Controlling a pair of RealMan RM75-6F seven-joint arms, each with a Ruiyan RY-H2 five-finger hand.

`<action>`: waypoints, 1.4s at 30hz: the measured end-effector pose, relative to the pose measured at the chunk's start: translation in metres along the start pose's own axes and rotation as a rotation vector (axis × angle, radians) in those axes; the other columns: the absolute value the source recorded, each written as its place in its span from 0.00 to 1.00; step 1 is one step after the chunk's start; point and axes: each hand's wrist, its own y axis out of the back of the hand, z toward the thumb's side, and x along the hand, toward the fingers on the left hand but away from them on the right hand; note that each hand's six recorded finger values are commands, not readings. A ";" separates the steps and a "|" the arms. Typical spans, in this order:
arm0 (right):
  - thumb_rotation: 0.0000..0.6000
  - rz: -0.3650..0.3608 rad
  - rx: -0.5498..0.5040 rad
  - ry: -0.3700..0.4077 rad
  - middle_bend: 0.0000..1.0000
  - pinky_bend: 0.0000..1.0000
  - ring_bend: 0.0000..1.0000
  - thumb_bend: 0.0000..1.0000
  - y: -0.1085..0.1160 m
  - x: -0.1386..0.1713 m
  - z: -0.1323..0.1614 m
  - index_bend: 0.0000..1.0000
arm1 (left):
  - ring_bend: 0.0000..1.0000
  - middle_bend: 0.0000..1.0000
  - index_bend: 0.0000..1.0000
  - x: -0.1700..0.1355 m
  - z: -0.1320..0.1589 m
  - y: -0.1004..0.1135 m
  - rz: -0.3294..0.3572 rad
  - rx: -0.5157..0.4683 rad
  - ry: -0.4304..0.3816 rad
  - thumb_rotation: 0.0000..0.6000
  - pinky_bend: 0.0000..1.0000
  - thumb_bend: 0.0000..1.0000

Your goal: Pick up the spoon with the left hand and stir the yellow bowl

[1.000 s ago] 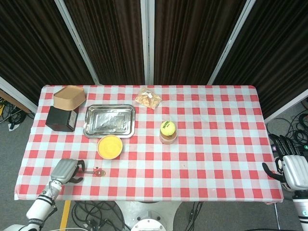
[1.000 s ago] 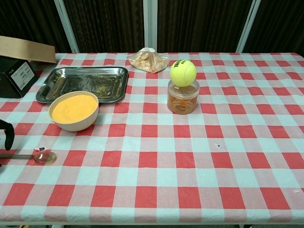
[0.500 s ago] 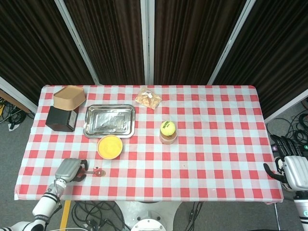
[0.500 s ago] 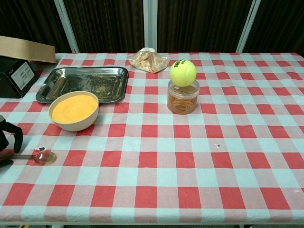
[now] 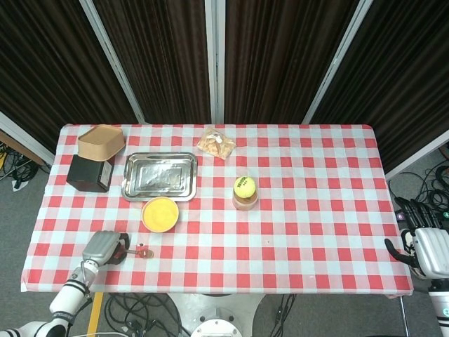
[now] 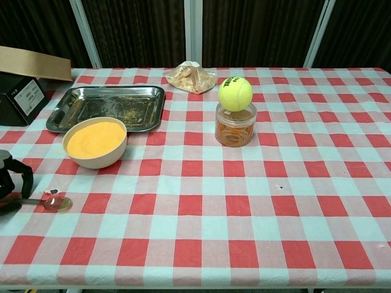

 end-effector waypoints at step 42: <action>1.00 -0.035 0.016 0.009 0.08 0.00 0.00 0.27 0.014 0.006 0.000 0.00 | 0.93 0.97 0.53 0.068 0.055 0.104 0.136 0.273 -0.046 1.00 0.97 0.38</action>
